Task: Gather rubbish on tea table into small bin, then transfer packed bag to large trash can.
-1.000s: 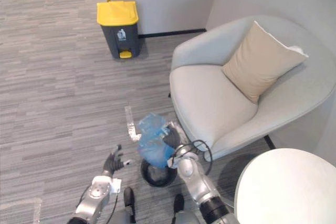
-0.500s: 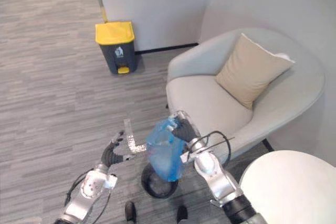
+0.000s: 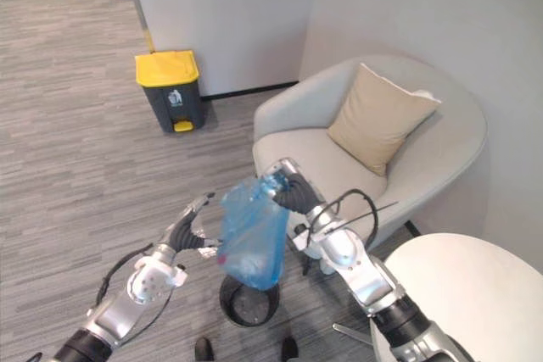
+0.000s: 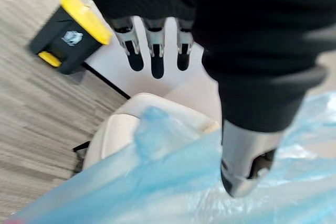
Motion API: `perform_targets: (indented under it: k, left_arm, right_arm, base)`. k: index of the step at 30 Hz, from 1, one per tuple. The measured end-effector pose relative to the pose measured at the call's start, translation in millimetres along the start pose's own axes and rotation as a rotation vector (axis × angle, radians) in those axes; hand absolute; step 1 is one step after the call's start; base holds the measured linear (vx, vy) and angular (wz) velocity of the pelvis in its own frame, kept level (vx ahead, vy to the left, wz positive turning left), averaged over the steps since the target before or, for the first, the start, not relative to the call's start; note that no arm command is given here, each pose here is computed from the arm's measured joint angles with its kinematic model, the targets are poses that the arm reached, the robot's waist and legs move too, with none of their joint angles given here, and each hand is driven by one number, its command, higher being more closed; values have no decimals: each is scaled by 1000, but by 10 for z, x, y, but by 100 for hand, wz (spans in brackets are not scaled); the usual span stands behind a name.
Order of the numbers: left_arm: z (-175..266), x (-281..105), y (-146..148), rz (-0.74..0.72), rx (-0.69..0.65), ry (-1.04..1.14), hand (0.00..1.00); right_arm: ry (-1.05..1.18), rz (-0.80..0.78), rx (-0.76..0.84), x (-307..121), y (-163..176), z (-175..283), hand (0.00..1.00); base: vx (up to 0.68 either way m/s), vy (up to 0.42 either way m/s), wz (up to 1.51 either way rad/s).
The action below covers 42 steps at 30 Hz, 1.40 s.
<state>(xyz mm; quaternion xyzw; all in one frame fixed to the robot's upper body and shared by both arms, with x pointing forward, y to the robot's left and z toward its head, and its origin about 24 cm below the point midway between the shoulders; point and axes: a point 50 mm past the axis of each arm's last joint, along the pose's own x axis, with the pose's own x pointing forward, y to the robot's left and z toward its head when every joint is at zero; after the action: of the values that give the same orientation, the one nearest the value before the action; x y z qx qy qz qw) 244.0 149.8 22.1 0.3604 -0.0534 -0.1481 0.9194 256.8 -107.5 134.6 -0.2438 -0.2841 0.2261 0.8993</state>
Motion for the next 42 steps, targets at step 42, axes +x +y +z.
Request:
perform_targets:
  k: [42]
  left_arm:
    - [194, 268, -632, -335, 165, -106, 0]
  right_arm:
    - [-215, 222, 232, 574, 488, 495, 100]
  base:
    - [1, 0, -1]
